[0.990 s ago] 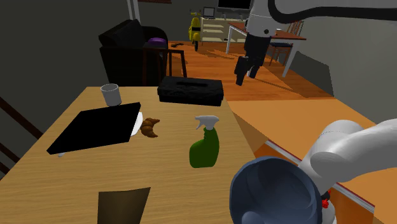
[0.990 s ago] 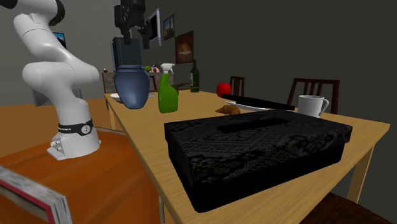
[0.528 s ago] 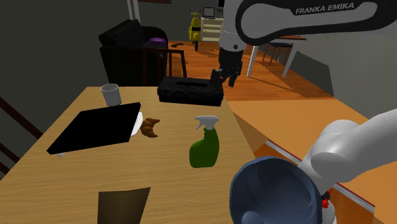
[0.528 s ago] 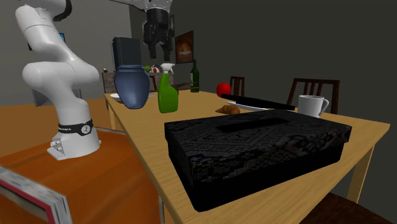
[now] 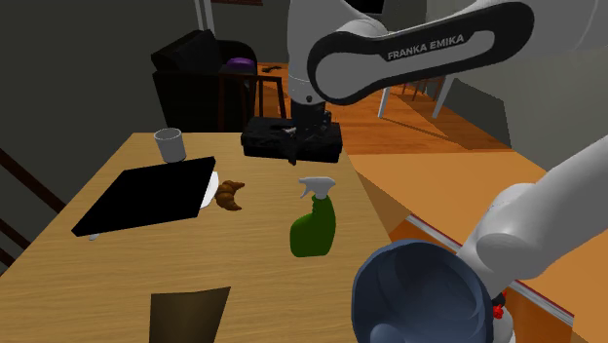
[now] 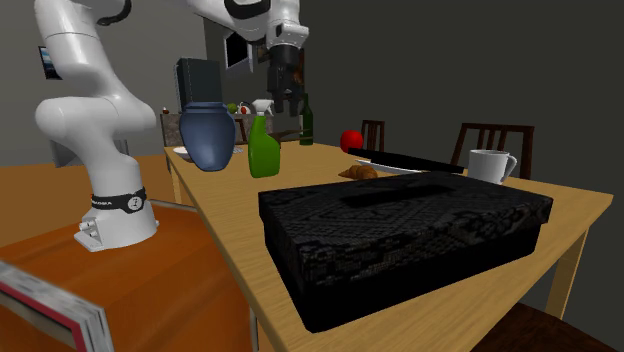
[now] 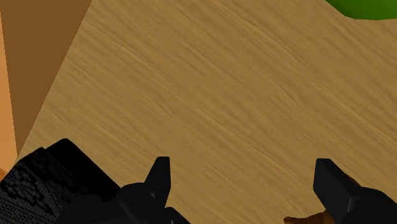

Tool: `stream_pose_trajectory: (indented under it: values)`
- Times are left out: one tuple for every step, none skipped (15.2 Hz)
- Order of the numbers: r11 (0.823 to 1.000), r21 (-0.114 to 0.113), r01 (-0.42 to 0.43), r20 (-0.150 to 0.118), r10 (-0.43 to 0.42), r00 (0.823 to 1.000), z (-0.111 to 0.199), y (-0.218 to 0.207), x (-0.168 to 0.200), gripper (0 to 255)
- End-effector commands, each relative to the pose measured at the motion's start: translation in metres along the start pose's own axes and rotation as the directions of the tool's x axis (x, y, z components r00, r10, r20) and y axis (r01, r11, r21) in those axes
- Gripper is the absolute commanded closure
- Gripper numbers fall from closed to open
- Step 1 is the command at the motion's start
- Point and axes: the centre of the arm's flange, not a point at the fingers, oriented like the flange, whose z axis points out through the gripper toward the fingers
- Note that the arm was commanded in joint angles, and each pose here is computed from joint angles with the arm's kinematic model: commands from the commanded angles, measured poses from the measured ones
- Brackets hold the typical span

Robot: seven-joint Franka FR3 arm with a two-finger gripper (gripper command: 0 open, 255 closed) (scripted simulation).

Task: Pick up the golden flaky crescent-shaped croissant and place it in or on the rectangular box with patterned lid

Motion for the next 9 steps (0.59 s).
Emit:
stream_pose_trajectory:
  values:
    - [1.0,-0.01,0.001,-0.005,-0.001,1.0,0.014,-0.022,0.015,0]
    - [1.0,-0.016,0.001,-0.007,-0.001,1.0,0.021,-0.033,0.022,0]
    - [1.0,-0.022,0.002,-0.009,-0.002,1.0,0.027,-0.043,0.028,0]
    - [1.0,-0.029,0.002,-0.011,-0.002,1.0,0.033,-0.053,0.035,0]
    - [0.999,-0.035,0.003,-0.013,-0.003,1.0,0.039,-0.064,0.041,0]
    - [0.999,-0.041,0.003,-0.015,-0.004,1.0,0.046,-0.074,0.048,0]
    - [0.999,-0.047,0.003,-0.017,-0.004,1.0,0.052,-0.084,0.054,0]
    - [0.999,-0.053,0.004,-0.019,-0.005,1.0,0.058,-0.094,0.061,0]
    - [0.998,-0.059,0.004,-0.021,-0.006,1.0,0.065,-0.105,0.068,0]
